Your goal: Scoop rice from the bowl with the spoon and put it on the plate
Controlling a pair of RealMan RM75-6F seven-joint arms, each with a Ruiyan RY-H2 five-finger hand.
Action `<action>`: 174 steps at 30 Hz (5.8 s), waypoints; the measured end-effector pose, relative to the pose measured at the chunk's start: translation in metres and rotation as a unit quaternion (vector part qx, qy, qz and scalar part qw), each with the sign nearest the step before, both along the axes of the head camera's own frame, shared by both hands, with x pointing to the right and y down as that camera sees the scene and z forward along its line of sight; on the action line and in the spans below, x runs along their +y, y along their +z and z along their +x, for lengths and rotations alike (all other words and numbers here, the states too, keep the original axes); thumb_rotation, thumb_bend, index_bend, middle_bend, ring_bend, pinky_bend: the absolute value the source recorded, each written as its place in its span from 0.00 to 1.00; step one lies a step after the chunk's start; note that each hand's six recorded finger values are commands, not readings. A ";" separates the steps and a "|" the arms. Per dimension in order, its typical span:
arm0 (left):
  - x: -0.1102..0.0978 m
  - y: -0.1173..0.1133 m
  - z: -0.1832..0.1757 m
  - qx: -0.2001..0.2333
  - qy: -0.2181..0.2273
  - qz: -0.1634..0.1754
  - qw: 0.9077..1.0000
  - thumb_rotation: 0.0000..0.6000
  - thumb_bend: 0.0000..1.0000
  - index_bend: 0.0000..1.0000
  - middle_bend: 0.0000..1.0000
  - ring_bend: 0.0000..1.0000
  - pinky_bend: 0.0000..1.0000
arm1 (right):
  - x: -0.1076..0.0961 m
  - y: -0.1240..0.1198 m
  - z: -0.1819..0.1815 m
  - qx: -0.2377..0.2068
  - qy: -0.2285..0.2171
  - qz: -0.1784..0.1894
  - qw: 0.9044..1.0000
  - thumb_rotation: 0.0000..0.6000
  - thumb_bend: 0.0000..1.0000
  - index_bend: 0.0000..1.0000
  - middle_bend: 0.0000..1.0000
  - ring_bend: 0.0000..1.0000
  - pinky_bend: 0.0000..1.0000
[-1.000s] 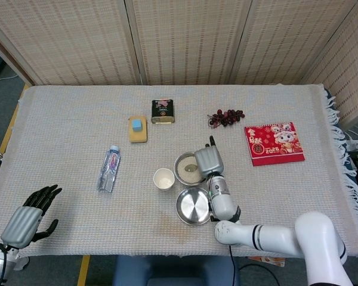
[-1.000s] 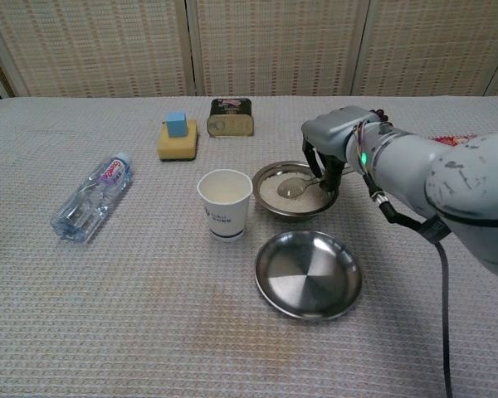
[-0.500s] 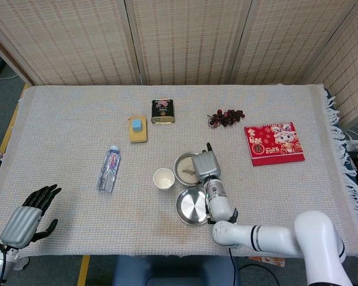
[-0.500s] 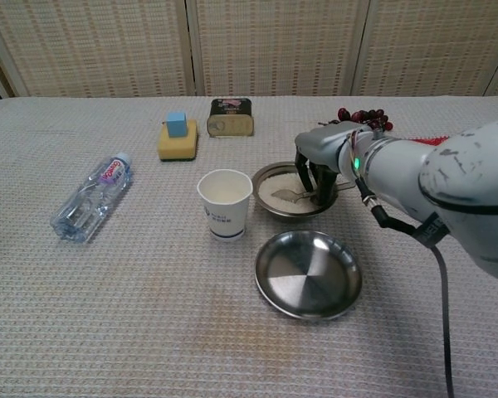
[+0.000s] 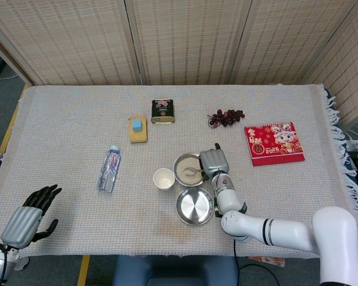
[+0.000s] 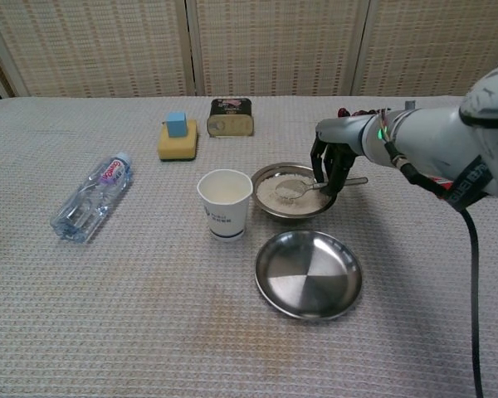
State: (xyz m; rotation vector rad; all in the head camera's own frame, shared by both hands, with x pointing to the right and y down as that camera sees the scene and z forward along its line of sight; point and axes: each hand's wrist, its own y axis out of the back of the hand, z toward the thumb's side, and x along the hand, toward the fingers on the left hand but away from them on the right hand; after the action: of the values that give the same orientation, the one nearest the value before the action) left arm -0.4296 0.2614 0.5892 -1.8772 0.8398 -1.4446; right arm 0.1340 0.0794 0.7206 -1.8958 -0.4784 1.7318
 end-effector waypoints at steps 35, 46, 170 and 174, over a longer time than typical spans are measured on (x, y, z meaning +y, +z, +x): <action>0.001 0.002 0.001 -0.006 -0.001 -0.001 1.000 1.00 0.42 0.00 0.00 0.00 0.12 | -0.015 -0.036 -0.021 -0.102 0.030 -0.034 0.994 1.00 0.33 0.91 0.59 0.26 0.06; 0.001 -0.003 0.000 0.001 -0.001 0.004 1.000 1.00 0.42 0.00 0.00 0.00 0.12 | -0.003 -0.037 -0.068 -0.108 -0.008 -0.022 0.994 1.00 0.33 0.91 0.59 0.26 0.06; 0.005 -0.013 0.000 0.018 -0.006 -0.004 1.000 1.00 0.42 0.00 0.00 0.00 0.14 | 0.126 -0.073 0.029 -0.046 -0.142 0.172 0.974 1.00 0.22 0.00 0.05 0.00 0.00; -0.002 -0.020 -0.006 0.021 -0.011 0.027 0.999 1.00 0.42 0.00 0.00 0.00 0.14 | 0.129 -0.100 0.077 -0.043 -0.083 0.233 0.968 1.00 0.22 0.00 0.00 0.00 0.00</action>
State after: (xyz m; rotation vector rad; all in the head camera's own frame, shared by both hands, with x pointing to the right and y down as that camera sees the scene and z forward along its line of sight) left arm -0.4352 0.2596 0.5689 -1.8699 0.9131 -1.3860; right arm 0.2109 0.2087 0.6207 -1.6209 -0.6727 1.2938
